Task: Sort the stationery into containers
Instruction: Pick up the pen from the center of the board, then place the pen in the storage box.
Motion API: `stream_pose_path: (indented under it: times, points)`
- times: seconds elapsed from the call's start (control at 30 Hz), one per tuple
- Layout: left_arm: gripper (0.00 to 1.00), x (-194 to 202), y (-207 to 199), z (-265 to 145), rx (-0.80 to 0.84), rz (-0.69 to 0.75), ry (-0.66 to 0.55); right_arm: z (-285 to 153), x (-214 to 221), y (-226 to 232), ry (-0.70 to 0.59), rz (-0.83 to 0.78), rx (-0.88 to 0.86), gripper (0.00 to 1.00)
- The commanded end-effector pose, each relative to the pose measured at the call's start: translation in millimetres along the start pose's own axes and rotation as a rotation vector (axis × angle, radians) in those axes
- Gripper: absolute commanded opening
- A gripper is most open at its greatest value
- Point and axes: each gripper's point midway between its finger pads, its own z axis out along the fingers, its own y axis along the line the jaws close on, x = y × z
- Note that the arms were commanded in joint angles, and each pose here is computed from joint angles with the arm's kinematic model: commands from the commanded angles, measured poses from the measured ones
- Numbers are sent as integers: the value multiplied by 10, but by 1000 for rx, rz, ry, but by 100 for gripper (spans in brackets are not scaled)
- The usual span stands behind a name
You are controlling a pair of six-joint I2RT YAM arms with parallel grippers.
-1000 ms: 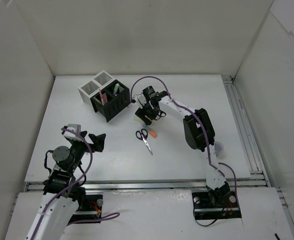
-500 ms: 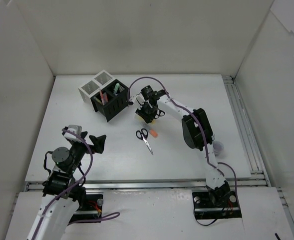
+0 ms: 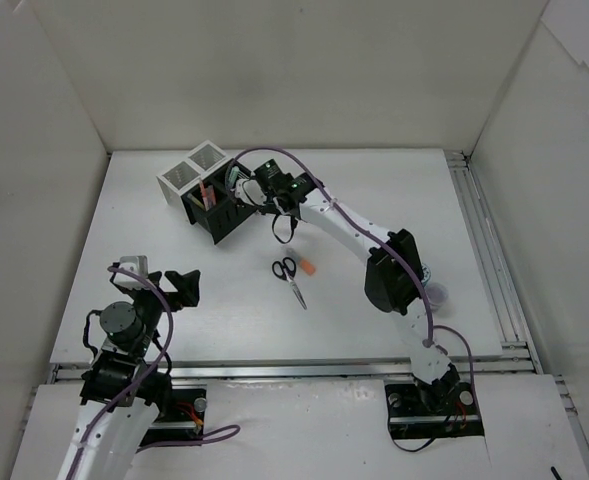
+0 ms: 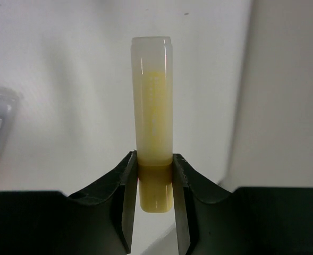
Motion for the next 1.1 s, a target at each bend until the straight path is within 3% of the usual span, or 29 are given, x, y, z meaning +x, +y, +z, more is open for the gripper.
stream_pose_path:
  times: [0.0,0.13,0.33,0.57,1.07]
  points:
    - [100,-316,53,-95,-71,-74,-91,-624,-126,-733,51,-106,274,0]
    - [99,-292,72,-141,-76,-100,-105,-737,-323,-1052,49,-184,390,0]
    - [100,-267,115,-207,-94,-110,-114,-576,-670,-1266,43,-325,505,0]
    - [99,-281,163,-238,-119,-111,-125,-441,-1116,-1495,-73,-409,746,0]
    - [99,-297,160,-260,-111,-101,-145,73,-1281,-1024,-100,-636,646,5]
